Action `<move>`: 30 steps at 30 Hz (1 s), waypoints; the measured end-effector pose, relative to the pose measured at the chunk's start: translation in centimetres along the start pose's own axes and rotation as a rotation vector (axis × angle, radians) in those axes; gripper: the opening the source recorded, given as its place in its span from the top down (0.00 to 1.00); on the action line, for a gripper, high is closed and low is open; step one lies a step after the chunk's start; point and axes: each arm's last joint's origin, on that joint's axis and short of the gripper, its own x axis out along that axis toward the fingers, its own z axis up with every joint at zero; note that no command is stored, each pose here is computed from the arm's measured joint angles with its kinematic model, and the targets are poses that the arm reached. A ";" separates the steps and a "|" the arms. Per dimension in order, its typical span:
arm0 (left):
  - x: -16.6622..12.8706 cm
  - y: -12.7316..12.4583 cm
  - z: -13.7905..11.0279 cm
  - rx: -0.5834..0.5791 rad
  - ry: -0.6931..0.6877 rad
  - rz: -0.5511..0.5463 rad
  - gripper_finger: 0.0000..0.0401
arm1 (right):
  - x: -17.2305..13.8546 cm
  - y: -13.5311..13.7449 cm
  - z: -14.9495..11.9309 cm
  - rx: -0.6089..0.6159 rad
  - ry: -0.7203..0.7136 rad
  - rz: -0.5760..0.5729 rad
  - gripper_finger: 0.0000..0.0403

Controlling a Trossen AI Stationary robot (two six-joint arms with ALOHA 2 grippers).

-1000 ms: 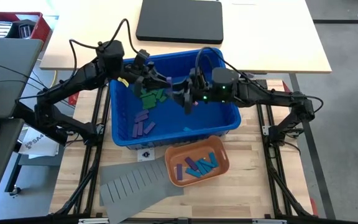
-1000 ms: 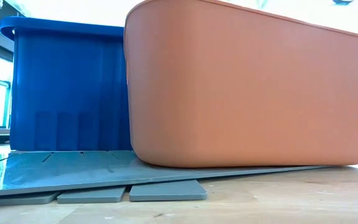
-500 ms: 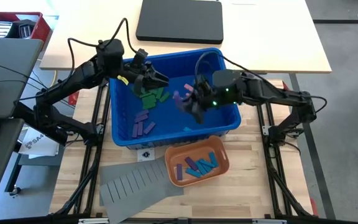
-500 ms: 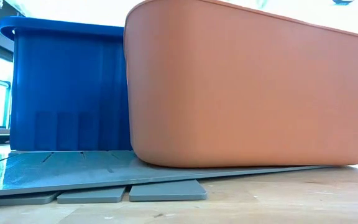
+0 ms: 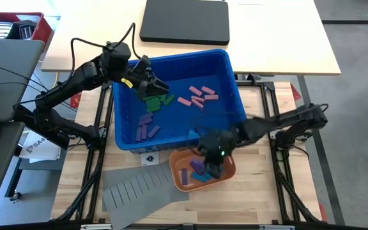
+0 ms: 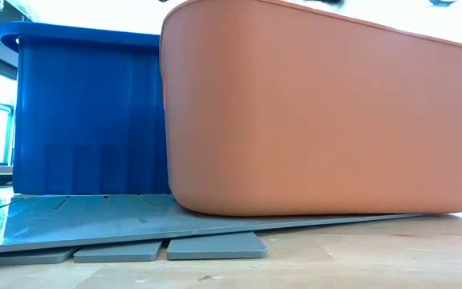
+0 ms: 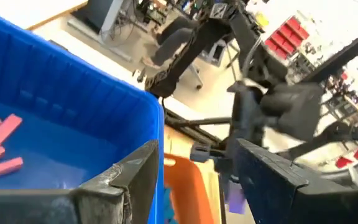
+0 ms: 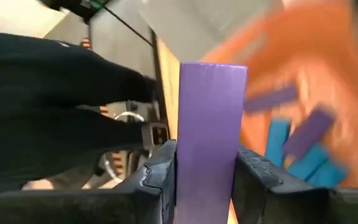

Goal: Sort blocks
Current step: Put the purple block into the orange bin

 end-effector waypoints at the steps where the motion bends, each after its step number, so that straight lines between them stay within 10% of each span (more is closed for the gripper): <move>1: 0.0 0.0 -0.1 0.000 0.011 -0.001 0.50 | 1.0 -0.4 -0.7 0.053 0.017 -0.006 0.75; 13: -0.2 0.0 -0.6 0.010 0.057 -0.008 0.50 | 6.7 -5.1 -5.5 0.563 -0.037 -0.230 0.75; 30: -0.2 0.1 -0.6 0.007 0.059 -0.003 0.50 | 12.9 -8.9 -6.6 0.634 0.079 -0.346 0.73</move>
